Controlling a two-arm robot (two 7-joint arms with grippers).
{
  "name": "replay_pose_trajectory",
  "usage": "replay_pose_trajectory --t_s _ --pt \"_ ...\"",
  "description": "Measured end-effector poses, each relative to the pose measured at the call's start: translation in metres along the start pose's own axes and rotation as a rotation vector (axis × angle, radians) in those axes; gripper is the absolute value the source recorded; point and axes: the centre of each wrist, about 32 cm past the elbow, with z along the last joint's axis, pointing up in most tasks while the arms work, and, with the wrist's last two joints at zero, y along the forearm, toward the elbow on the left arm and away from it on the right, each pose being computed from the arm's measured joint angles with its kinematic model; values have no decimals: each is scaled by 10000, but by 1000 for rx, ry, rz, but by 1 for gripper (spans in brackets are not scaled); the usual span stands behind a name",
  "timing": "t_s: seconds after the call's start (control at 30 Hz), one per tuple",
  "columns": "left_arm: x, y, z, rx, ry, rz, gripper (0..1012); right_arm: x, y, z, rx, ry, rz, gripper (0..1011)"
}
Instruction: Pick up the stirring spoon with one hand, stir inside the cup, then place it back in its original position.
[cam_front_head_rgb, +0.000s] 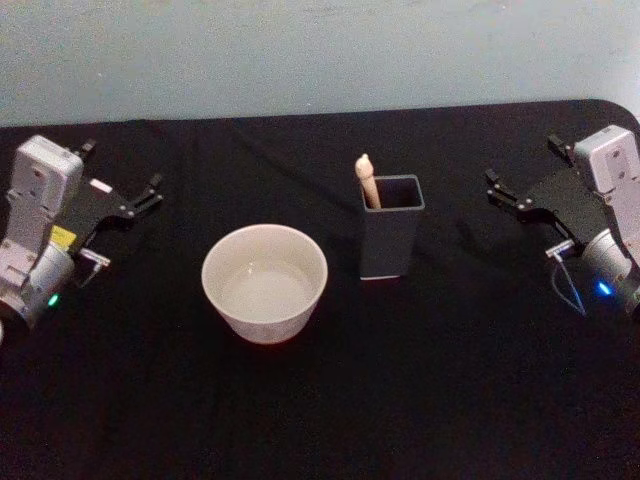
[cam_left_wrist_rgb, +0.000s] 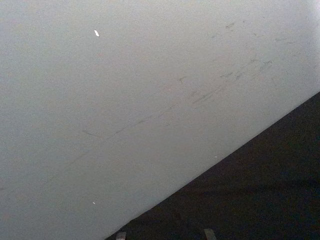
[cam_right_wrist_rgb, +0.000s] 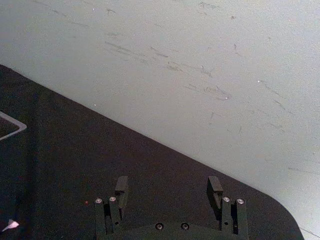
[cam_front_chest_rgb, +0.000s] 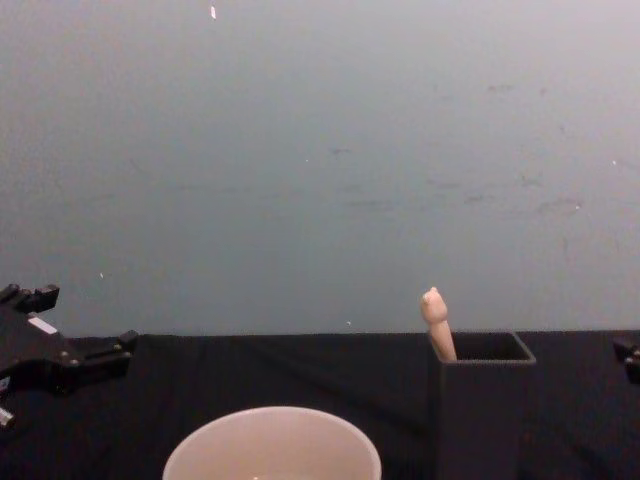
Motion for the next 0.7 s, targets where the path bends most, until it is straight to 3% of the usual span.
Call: replay_pose_trajectory --t_s 0.47,0.7 --pt "0 0 0 0 0 0 1001 2 -2 3 1 2 1 1002" --pt "0 0 0 0 0 0 1001 21 -21 82 19 29 30 1002"
